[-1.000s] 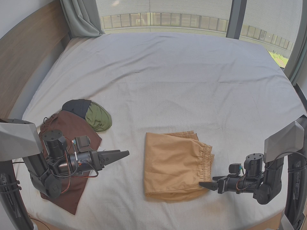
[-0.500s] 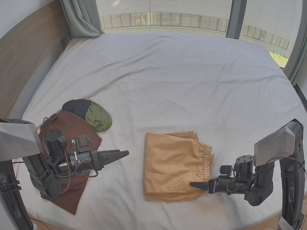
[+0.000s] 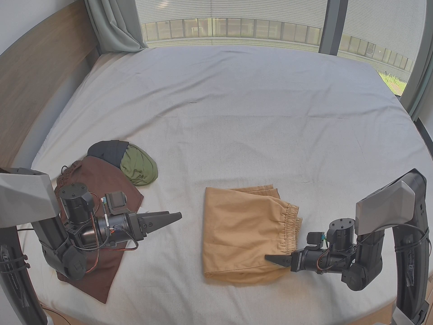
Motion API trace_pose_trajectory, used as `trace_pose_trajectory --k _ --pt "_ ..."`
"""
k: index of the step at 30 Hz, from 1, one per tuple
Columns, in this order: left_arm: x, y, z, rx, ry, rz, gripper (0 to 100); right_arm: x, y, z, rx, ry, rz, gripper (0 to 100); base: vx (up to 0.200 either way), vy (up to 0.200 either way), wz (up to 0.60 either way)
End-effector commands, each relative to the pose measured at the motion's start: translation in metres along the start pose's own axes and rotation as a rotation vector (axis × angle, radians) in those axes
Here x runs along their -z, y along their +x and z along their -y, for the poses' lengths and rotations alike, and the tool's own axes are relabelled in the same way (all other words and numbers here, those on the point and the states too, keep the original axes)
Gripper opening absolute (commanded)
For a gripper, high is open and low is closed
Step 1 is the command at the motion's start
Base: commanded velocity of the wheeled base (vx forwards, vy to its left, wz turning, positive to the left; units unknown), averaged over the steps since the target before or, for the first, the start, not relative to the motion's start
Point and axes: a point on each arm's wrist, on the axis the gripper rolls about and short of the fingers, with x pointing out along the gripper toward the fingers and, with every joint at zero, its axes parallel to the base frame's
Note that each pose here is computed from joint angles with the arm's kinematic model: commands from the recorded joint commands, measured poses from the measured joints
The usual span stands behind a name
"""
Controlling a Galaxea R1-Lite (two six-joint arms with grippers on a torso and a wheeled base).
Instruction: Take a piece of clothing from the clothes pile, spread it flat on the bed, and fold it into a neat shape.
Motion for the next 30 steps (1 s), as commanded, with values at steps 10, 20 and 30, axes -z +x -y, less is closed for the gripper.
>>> trace_pose_trajectory --k 10,20,30 --pt "-0.006 -0.011 0.014 0.001 0.170 0.023 100 -0.001 -0.001 -0.001 -0.002 -0.002 0.002 0 0.000 0.000 0.00" --pt "-0.009 -0.030 0.016 -0.112 0.424 0.068 100 -0.002 -0.001 -0.002 -0.005 -0.007 0.008 0 0.000 0.000 0.00" --pt "-0.005 -0.043 0.003 -0.430 0.637 0.081 100 -0.006 -0.003 -0.005 -0.014 -0.016 0.022 0 0.000 0.000 0.00"
